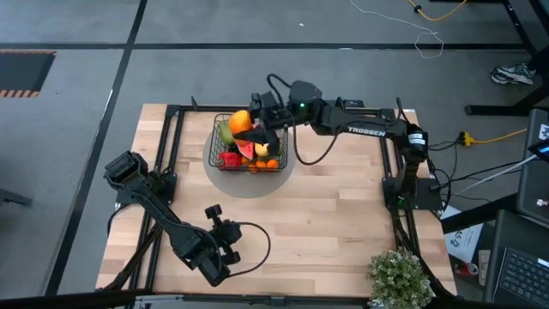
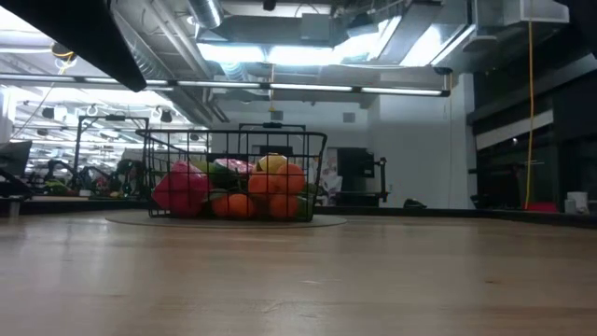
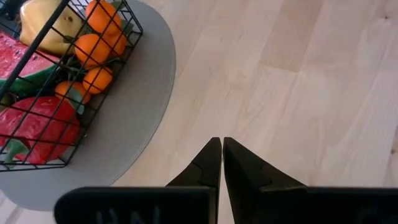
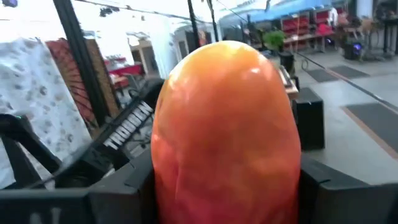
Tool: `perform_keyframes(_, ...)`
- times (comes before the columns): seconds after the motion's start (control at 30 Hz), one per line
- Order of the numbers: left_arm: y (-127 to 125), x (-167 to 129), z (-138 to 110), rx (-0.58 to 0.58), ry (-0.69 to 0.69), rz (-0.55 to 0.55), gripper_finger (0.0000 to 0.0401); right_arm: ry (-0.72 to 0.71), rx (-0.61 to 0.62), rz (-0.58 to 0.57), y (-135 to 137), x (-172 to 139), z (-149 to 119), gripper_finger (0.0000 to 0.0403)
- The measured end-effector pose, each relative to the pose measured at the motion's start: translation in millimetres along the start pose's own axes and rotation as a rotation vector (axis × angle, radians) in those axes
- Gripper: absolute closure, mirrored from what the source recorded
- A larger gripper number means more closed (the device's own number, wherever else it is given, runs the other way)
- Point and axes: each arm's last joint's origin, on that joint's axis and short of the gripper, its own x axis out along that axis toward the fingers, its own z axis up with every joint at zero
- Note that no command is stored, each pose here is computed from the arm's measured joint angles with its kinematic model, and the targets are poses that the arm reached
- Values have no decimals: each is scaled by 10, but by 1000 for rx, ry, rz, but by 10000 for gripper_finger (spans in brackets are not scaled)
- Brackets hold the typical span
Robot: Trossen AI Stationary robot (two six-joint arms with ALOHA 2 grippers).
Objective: Build produce basket
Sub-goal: Put the orange mango into the wire basket
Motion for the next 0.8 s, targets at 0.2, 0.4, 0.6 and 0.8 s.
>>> perform_keyframes(0.2, 0, 0, 0, -1, 0, 0, 387, -5, -1, 10, 2, -2, 8, 188)
perform_keyframes(0.4, 49, -13, -46, 69, 49, 28, 387, 27, 21, -21, -18, -6, -30, 188)
perform_keyframes(0.6, 569, -349, -134, 145, 117, 308, 387, 38, 26, -24, -20, -5, -42, 188)
perform_keyframes(0.8, 786, -518, -159, 225, -75, 257, 387, 35, 26, -42, -25, -5, -42, 188)
